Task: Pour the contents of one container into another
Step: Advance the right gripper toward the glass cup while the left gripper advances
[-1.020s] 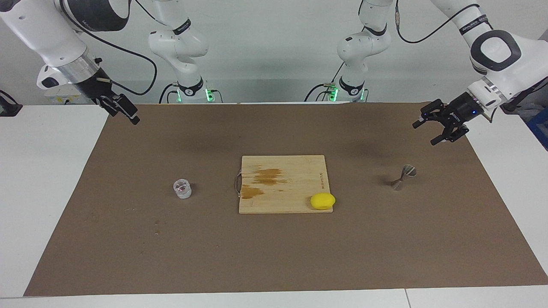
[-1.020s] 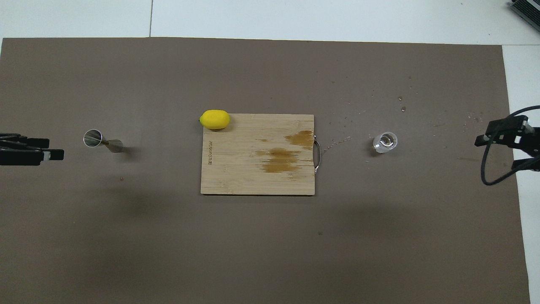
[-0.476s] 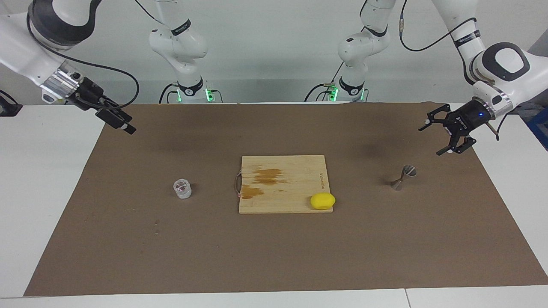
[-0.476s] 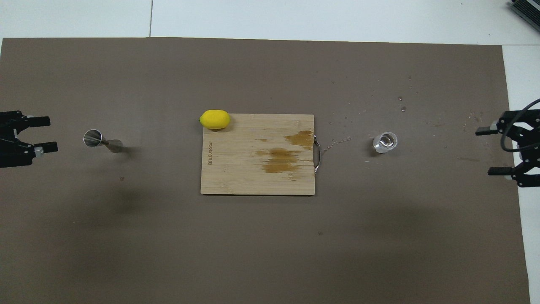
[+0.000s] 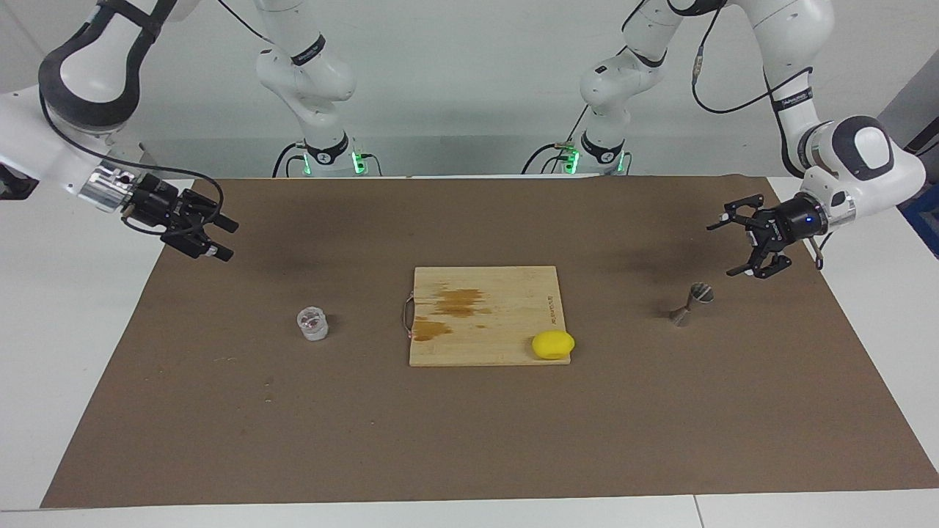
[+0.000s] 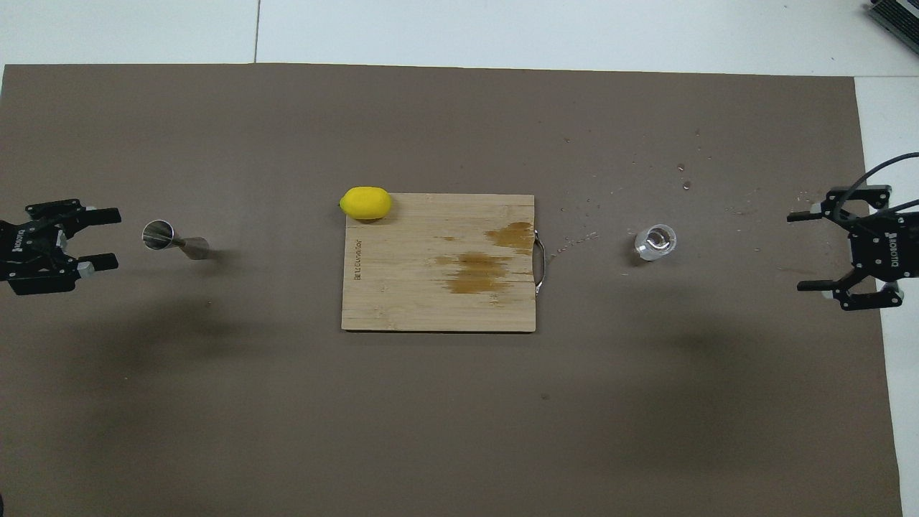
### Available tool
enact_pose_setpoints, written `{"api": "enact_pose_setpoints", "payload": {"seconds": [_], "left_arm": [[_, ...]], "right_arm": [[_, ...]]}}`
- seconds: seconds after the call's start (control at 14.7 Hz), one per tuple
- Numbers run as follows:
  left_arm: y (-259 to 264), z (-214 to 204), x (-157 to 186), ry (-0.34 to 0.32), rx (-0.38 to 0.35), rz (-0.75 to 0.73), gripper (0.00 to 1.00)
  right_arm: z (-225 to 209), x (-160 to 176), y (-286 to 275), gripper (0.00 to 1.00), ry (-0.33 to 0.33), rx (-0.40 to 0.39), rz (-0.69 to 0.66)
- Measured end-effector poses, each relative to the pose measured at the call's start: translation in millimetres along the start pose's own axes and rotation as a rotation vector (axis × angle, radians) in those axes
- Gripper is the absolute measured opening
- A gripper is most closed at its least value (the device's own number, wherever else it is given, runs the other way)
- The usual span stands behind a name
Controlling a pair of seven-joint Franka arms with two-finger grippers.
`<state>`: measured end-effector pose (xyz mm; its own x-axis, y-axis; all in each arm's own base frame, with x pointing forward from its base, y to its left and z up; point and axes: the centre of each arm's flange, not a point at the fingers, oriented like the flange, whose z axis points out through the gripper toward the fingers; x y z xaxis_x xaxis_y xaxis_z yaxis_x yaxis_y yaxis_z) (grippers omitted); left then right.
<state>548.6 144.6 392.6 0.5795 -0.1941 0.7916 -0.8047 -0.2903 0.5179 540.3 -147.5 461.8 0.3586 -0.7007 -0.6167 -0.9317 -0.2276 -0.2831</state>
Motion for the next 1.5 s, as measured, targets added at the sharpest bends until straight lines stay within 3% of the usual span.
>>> {"api": "enact_pose_setpoints", "payload": {"seconds": [0.27,0.61,0.95,1.5], "left_arm": [[-9.3,10.4,-17.0,0.052,-0.077,0.088,1.0],[-22.1,-3.1,-26.4,0.137,-0.046,0.134,1.0],[-57.2,0.2,-64.7,0.2,-0.035,0.222,1.0],[-83.0,23.6,-97.7,0.257,-0.037,0.359,1.0]], "right_arm": [[12.0,24.8,4.2,1.0,-0.096,0.085,0.078],[48.9,50.4,4.8,1.0,-0.216,0.111,0.322],[76.1,59.7,1.1,1.0,-0.249,0.056,0.518],[124.9,104.0,13.0,1.0,-0.308,0.017,0.611]]}}
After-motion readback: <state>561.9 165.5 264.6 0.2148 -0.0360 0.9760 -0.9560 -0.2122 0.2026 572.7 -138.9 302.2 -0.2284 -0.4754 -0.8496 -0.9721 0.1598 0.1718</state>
